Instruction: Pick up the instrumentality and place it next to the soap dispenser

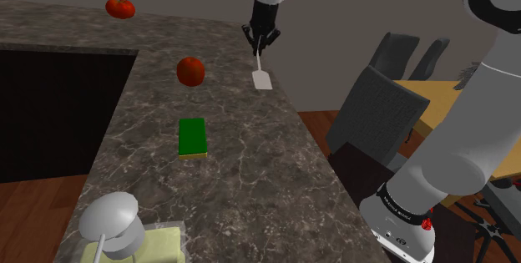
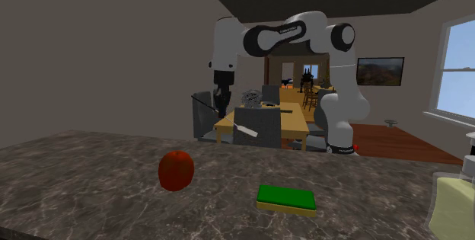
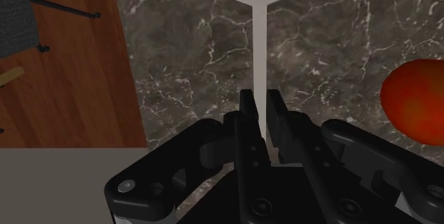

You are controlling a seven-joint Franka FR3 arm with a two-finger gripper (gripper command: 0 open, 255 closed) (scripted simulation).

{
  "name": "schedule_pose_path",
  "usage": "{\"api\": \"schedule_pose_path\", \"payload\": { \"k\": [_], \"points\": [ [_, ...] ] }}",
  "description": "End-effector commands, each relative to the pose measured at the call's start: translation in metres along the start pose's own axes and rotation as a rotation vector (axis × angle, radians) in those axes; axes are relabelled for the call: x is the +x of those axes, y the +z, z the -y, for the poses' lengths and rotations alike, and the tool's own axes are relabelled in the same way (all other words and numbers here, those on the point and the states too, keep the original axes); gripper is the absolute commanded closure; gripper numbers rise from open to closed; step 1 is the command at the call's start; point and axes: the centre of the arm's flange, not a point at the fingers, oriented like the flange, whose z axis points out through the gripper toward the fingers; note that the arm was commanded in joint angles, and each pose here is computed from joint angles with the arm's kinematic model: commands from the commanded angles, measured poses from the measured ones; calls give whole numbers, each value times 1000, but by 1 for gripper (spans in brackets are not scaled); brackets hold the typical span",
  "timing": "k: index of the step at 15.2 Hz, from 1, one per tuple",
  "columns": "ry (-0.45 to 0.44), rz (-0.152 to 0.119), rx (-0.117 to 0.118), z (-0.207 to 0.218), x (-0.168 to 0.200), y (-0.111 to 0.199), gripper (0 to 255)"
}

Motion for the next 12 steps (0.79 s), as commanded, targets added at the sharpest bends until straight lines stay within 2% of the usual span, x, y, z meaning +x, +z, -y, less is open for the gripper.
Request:
{"api": "schedule_pose_path", "payload": {
  "k": [1,12],
  "points": [
    [0,0,0,0,0,-10,255],
    [0,0,0,0,4,-68,255]
  ]
}}
